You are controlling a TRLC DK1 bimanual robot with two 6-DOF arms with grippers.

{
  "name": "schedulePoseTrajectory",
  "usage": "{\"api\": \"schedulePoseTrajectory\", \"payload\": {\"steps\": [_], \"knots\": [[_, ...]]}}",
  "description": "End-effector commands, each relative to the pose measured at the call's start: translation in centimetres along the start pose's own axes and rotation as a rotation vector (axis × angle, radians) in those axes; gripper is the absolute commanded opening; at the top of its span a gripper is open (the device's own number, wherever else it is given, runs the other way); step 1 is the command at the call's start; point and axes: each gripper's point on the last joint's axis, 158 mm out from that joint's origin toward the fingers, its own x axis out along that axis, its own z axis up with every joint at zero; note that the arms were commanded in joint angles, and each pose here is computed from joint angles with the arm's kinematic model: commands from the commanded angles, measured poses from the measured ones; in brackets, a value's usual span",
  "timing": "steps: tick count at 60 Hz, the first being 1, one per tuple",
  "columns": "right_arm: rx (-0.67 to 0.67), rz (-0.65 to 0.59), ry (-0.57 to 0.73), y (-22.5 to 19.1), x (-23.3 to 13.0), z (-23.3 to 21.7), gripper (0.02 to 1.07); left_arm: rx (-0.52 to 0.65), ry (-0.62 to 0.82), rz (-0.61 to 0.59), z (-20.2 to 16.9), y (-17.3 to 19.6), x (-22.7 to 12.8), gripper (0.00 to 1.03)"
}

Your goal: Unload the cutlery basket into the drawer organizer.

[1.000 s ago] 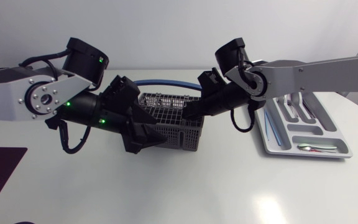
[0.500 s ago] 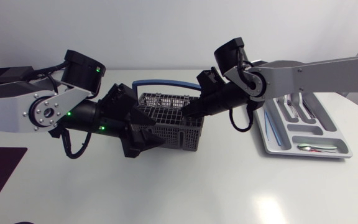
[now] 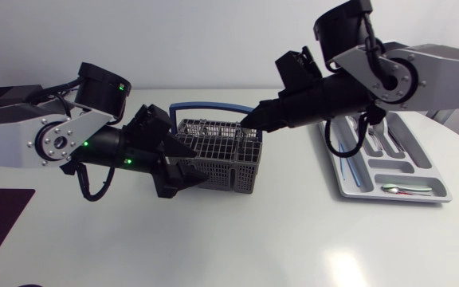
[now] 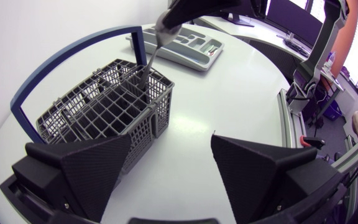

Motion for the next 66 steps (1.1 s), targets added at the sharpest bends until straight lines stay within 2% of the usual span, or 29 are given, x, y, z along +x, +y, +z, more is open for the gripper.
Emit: {"api": "schedulePoseTrajectory", "payload": {"steps": [1,16,24,37,49,66], "knots": [[-0.001,-0.007,-0.013,-0.2,-1.6,-0.2,0.1,-0.002,0.019,-0.009,-1.3,0.2,0.4,0.95],[0.015,-0.041,-0.057,-1.1,-6.4,-0.1,0.1,-0.003,0.02,-0.004,-1.4,0.5,0.4,0.95],[0.048,-0.109,-0.062,-3.4,-9.0,-1.2,0.1,-0.005,0.022,-0.002,-1.6,0.5,0.3,0.95],[0.136,-0.323,-0.025,-10.7,-13.4,-5.8,0.1,-0.006,0.026,-0.001,-1.9,0.6,0.3,0.95],[0.187,-0.561,0.075,-17.7,-17.0,-12.0,0.1,-0.008,0.025,-0.002,-1.7,0.6,0.3,0.95],[0.245,-0.802,0.161,-24.5,-20.6,-19.0,0.1,0.0,0.027,-0.015,-1.2,0.1,0.5,0.95]]}}
